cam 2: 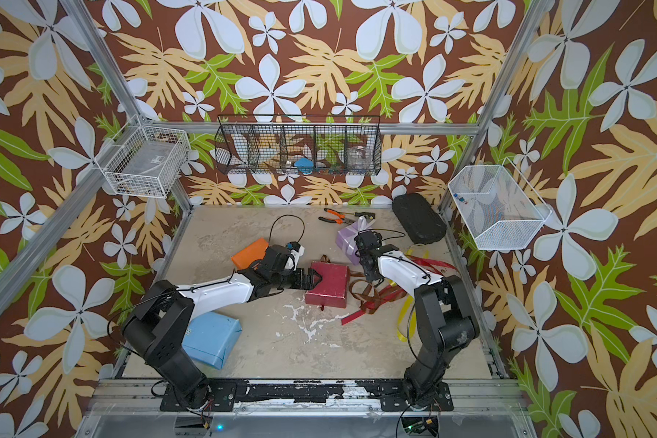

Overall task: Untie the ribbon bows on the gift boxes
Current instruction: Adjust the gift box at the center of the board.

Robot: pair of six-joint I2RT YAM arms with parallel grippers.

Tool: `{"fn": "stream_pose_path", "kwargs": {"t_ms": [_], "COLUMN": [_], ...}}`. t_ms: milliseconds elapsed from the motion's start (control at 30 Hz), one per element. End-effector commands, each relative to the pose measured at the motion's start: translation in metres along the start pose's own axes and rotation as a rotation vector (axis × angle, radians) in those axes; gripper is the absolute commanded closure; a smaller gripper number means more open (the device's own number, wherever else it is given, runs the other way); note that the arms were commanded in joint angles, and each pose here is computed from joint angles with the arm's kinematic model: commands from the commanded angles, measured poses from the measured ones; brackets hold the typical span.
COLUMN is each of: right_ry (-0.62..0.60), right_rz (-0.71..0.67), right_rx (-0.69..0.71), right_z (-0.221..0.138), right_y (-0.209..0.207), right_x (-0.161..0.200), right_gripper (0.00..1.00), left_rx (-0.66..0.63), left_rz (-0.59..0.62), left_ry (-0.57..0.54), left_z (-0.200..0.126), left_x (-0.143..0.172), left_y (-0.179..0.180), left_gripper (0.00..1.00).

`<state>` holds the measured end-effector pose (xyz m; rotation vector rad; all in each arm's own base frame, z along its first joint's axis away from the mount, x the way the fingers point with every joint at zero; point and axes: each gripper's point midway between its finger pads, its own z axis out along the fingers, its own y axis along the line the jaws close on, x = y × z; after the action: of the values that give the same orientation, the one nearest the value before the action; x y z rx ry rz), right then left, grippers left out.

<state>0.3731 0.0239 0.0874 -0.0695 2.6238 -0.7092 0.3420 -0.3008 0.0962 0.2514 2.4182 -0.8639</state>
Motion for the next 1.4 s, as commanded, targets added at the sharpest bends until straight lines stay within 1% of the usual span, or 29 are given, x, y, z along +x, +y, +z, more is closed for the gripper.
{"fn": "stream_pose_path", "kwargs": {"t_ms": [0, 100, 133, 200, 233, 267, 300, 333, 367, 400, 500, 533, 633, 733, 833, 967, 1233, 1300, 1367], "right_ry": [-0.006, -0.110, -0.143, -0.195, -0.211, -0.219, -0.219, -0.223, -0.214, -0.191, -0.159, -0.152, -0.136, -0.129, -0.127, -0.138, -0.180, -0.197, -0.211], "right_rz": [0.009, 0.093, 0.116, 0.124, 0.139, 0.168, 0.193, 0.204, 0.213, 0.215, 0.195, 0.182, 0.155, 0.139, 0.142, 0.107, 0.019, -0.021, -0.037], "right_rx": [-0.024, -0.284, -0.390, -0.672, -0.790, -0.843, -0.863, -0.877, -0.854, -0.828, -0.786, -0.792, -0.859, -0.854, -0.908, -0.978, -1.142, -1.173, -1.163], "right_z": [-0.008, -0.034, -0.046, -0.074, -0.086, -0.092, -0.092, -0.089, -0.082, -0.075, -0.063, -0.061, -0.069, -0.070, -0.076, -0.094, -0.144, -0.158, -0.165], "right_y": [-0.002, 0.024, 0.037, 0.071, 0.084, 0.090, 0.093, 0.097, 0.097, 0.097, 0.102, 0.107, 0.128, 0.137, 0.146, 0.165, 0.223, 0.230, 0.226], "right_x": [0.005, -0.010, -0.015, -0.019, -0.018, -0.017, -0.016, -0.014, -0.012, -0.007, 0.002, 0.005, 0.013, 0.023, 0.032, 0.041, 0.044, 0.043, 0.039], "right_gripper": [0.00, 0.00, 0.00, 0.02, 0.07, 0.19, 0.36, 0.64, 0.88, 1.00, 1.00, 1.00, 1.00, 1.00, 1.00, 0.99, 0.98, 0.98, 0.97], "left_rx": [-0.022, -0.029, -0.026, -0.021, -0.019, -0.018, -0.017, -0.018, -0.018, -0.016, -0.022, -0.022, -0.038, -0.064, -0.061, -0.034, -0.051, -0.060, -0.070], "left_rz": [0.023, 0.026, 0.026, 0.029, 0.031, 0.031, 0.032, 0.033, 0.033, 0.034, 0.034, 0.035, 0.038, 0.038, 0.031, 0.020, -0.004, 0.000, -0.001], "left_ry": [-0.012, -0.013, -0.016, -0.020, -0.019, -0.020, -0.020, -0.020, -0.021, -0.021, -0.023, -0.023, -0.031, -0.049, -0.070, -0.073, -0.122, -0.131, -0.141], "left_z": [-0.004, -0.005, -0.005, -0.006, -0.006, -0.007, -0.007, -0.008, -0.009, -0.010, -0.012, -0.013, -0.013, -0.014, -0.015, -0.015, -0.031, -0.035, -0.039], "left_x": [-0.001, 0.000, 0.000, -0.002, -0.001, -0.002, -0.001, -0.001, 0.000, 0.000, 0.002, 0.002, 0.001, -0.003, -0.008, -0.013, -0.027, -0.028, -0.029], "left_y": [0.003, 0.004, 0.004, 0.002, 0.002, 0.002, 0.001, 0.002, 0.002, 0.001, 0.003, 0.003, 0.006, 0.010, 0.010, 0.005, 0.011, 0.012, 0.014], "left_gripper": [0.00, 0.00, 0.00, 0.00, 0.00, 0.00, 0.00, 0.00, 0.00, 0.00, 0.00, 0.00, 0.00, 0.00, 0.00, 0.00, 0.00, 0.00, 0.00]}}
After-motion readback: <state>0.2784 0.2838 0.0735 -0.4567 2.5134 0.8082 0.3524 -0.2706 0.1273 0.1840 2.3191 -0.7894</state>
